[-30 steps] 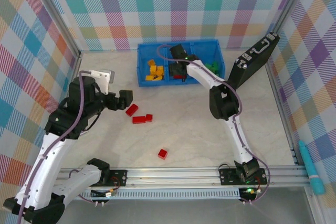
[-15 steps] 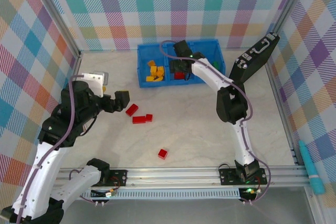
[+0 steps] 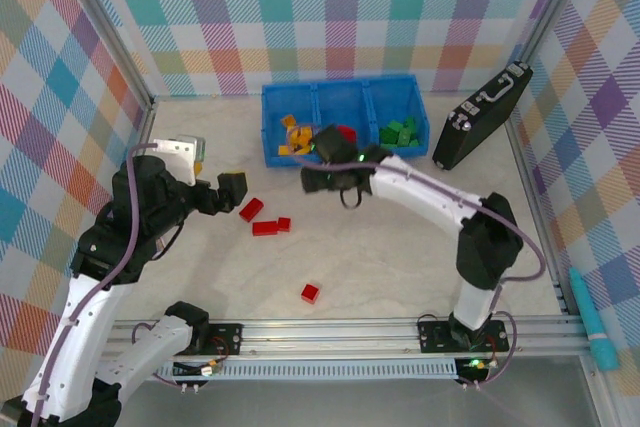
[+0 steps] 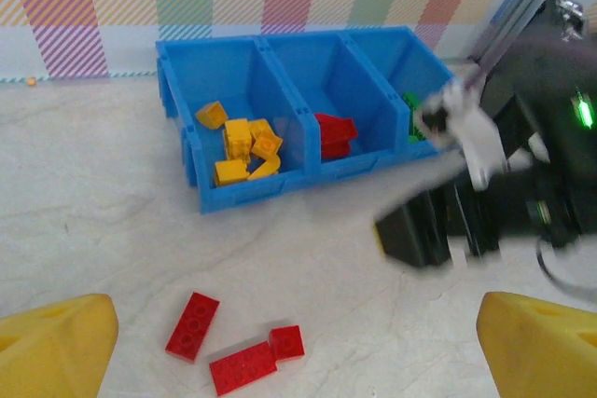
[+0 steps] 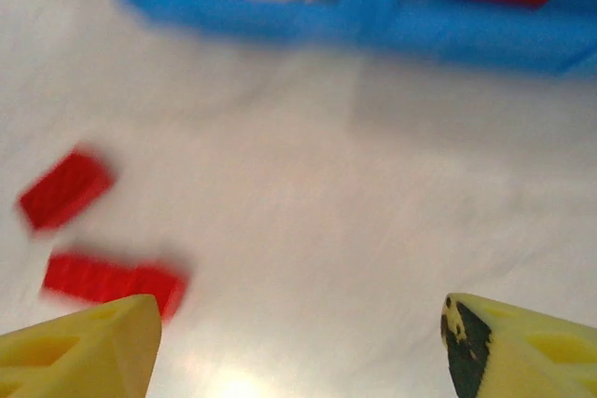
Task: Sort the legos into containers by color
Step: Pick up the lego from the bottom-center of the table.
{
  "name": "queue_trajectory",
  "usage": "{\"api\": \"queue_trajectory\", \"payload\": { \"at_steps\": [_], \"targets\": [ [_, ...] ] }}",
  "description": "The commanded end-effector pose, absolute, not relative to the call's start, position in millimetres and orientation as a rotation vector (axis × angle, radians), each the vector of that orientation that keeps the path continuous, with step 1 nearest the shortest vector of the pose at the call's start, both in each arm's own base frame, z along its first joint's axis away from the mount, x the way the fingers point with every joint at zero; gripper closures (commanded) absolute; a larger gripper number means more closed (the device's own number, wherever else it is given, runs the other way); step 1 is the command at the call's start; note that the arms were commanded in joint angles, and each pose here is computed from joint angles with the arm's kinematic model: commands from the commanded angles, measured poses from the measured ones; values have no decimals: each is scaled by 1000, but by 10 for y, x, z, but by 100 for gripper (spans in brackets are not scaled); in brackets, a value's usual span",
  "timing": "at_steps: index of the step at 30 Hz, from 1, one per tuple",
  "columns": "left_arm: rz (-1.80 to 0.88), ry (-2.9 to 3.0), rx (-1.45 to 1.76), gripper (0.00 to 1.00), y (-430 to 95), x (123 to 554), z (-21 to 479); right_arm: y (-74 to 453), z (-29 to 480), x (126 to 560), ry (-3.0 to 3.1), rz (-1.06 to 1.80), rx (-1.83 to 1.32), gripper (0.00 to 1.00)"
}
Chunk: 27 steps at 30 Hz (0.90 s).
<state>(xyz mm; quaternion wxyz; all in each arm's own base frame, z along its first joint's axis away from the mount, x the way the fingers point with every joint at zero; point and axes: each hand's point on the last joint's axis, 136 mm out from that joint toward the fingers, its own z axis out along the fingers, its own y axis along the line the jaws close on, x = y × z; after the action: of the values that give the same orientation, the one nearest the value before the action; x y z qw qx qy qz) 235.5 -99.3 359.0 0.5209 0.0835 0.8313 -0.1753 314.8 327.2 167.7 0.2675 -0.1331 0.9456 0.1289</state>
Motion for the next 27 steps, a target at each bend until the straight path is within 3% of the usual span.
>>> {"api": "queue_trajectory", "payload": {
  "at_steps": [1, 7, 12, 21, 27],
  "targets": [
    [-417, 1931, 211, 1, -977, 2354, 3738, 3285, 1512, 2498, 2657, 356, -283, 19],
    [-446, 1962, 248, 1, -1054, 2353, 3683, 3298, 1186, 1513, 2813, 317, -335, 14],
    [-475, 1950, 242, 1, -1059, 2289, 3684, 3331, 943, 1102, 2924, 268, -316, 14],
    [-510, 1907, 242, 1, -1054, 2170, 3792, 3494, 792, 964, 2986, 259, -380, 16],
    [-528, 1901, 242, 1, -1063, 2133, 3780, 3525, 673, 926, 3041, 163, -419, 22]
  ]
}}
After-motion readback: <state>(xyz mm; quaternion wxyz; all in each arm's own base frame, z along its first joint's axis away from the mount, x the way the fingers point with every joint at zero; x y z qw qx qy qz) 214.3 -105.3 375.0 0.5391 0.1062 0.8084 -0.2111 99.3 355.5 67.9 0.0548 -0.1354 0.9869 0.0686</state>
